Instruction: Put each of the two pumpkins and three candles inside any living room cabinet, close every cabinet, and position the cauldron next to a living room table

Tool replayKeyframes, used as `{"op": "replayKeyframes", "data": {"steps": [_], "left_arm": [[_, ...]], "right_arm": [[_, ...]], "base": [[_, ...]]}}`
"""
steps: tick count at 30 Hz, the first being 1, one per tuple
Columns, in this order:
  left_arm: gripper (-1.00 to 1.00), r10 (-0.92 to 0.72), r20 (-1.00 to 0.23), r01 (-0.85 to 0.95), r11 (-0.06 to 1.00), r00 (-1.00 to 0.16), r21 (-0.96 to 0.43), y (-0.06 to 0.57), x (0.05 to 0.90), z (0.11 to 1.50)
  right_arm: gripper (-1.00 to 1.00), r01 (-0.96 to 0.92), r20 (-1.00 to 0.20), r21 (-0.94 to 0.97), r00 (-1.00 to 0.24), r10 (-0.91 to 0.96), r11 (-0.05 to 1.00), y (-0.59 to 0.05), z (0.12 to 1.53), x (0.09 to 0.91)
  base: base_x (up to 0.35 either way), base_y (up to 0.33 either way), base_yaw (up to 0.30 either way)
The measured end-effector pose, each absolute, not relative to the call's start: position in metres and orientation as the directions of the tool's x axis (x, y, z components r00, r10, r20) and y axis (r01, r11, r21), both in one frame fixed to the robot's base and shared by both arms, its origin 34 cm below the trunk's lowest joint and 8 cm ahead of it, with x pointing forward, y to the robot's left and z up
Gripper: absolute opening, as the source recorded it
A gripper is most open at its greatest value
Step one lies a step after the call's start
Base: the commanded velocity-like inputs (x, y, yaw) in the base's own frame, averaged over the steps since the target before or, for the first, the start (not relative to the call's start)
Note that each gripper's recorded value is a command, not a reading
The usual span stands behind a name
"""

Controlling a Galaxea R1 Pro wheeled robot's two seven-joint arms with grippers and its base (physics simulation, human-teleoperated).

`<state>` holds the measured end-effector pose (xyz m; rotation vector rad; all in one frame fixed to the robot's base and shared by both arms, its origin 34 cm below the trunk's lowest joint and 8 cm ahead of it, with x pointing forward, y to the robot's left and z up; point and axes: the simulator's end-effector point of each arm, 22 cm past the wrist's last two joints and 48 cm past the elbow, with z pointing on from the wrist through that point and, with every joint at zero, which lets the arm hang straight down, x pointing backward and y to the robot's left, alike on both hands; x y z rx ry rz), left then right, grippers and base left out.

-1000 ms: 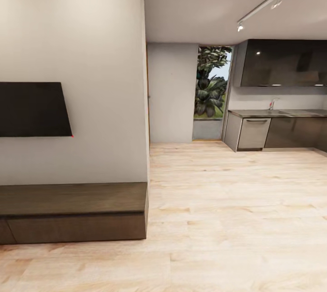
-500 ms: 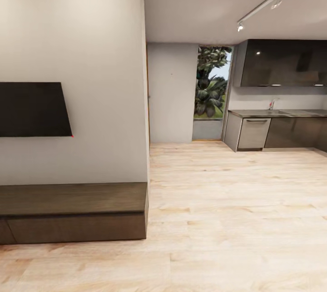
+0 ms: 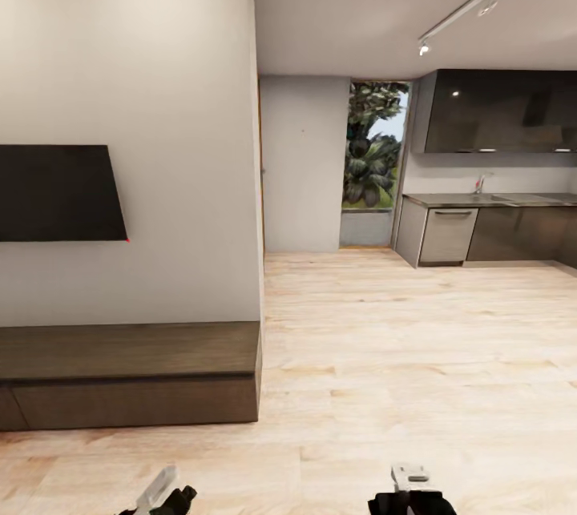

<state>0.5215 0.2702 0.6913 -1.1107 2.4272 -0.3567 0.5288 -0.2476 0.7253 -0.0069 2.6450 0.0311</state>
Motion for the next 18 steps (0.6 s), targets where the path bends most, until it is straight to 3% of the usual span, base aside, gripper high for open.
{"op": "replayKeyframes", "data": {"steps": [10, 18], "left_arm": [[1.0, -0.878, -0.254, -0.709, 0.477, -0.405, -0.519, 0.314, 0.565, 0.724], [1.0, -0.89, -0.262, -0.669, 0.453, -0.373, -0.589, 0.327, 0.581, 0.739]], "right_arm": [[1.0, -0.015, -0.532, 0.052, -0.846, 0.015, 0.999, -0.241, 0.836, 0.635], [1.0, -0.015, -0.564, 0.08, -0.825, 0.033, 0.997, -0.236, 0.877, 0.67]], "base": [[0.019, 0.0, 0.0], [0.245, 0.0, 0.0]]}}
